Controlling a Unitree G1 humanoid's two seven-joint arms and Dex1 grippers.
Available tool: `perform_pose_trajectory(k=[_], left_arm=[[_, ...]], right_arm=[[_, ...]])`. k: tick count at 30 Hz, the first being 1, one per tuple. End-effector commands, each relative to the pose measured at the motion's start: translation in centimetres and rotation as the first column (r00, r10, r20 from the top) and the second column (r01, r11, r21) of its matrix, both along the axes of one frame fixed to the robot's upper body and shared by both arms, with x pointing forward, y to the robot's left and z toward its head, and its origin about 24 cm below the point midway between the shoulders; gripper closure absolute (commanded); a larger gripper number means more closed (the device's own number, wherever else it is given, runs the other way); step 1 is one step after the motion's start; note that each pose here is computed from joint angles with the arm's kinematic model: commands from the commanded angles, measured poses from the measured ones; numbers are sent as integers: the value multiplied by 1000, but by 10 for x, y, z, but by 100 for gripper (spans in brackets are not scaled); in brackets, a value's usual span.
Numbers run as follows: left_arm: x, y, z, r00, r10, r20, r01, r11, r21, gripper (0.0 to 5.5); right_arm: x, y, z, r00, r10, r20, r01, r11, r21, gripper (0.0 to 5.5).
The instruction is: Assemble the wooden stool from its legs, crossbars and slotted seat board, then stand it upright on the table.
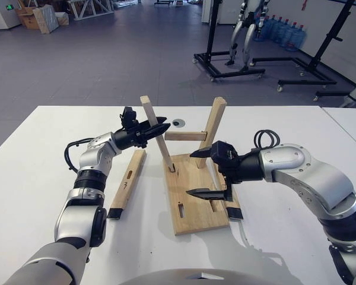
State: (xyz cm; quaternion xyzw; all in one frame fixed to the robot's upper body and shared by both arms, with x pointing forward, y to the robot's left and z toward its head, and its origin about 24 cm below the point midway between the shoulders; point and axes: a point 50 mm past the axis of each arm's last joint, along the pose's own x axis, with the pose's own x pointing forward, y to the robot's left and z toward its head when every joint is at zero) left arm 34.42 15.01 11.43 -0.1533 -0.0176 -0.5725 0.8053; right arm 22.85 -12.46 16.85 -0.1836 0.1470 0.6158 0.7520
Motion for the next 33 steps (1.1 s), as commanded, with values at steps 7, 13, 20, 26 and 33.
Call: perform_pose_trajectory(k=[7,13,20,26,33], left_arm=[[-5,-9,-9,1000,-24,-9,25,999,30,348],[-7,-10,-12,999,-29,-14,30,999,35,348],[-9,-11,-11,1000,-27,-17,27,1000,11,348],[-10,-7,-12,1000,-10,-24,10,1000,19,348],[-8,-6,-13,1000,-5,-13,5,999,41,348]], right_arm=[[0,1,3,1000,2,7,-2,1000,0,10],[0,1,3,1000,1,6,-1,1000,1,10],[0,2,3,1000,1,4,-1,1000,4,10],[0,3,3,1000,8,3,-8,1000,6,10],[-1,3,3,1000,2,3,-2,1000,5,10]])
